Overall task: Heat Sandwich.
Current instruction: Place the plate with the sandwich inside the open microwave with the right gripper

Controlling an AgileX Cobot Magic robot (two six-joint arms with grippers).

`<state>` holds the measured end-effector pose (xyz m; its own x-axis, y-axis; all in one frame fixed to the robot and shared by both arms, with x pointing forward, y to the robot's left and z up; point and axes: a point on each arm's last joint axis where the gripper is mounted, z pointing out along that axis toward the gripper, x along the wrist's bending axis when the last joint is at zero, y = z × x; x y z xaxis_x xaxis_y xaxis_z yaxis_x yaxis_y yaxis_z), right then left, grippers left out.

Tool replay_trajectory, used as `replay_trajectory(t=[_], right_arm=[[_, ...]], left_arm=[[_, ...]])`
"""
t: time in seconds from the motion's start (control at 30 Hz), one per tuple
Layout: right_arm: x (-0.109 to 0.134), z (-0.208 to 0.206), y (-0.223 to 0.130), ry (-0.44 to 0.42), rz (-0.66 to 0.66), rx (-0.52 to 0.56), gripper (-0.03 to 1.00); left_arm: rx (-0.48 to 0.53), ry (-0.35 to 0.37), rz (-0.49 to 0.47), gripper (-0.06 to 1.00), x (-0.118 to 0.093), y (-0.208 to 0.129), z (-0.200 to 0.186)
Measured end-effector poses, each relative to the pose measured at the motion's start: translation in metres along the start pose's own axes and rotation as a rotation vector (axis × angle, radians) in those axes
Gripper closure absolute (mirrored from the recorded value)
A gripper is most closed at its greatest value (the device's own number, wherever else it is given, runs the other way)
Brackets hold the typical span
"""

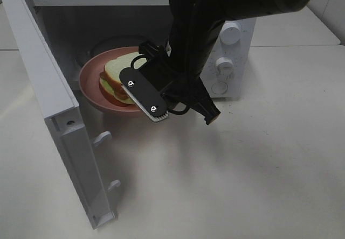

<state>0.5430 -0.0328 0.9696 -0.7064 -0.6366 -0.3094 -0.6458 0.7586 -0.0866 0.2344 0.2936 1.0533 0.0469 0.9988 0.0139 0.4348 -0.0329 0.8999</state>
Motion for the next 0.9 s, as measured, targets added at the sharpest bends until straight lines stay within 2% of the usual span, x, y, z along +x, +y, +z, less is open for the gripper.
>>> replay_trajectory(t=[0.53,0.9], right_arm=[[-0.035,0.016,0.001,0.004,0.059,0.006,0.93],[-0.062,0.025,0.001,-0.023,0.154,0.019,0.93]], left_arm=[[0.0,0.0,0.0,-0.04,0.0,0.0,0.0],[0.0,0.0,0.0,-0.04,0.0,0.0,0.0]])
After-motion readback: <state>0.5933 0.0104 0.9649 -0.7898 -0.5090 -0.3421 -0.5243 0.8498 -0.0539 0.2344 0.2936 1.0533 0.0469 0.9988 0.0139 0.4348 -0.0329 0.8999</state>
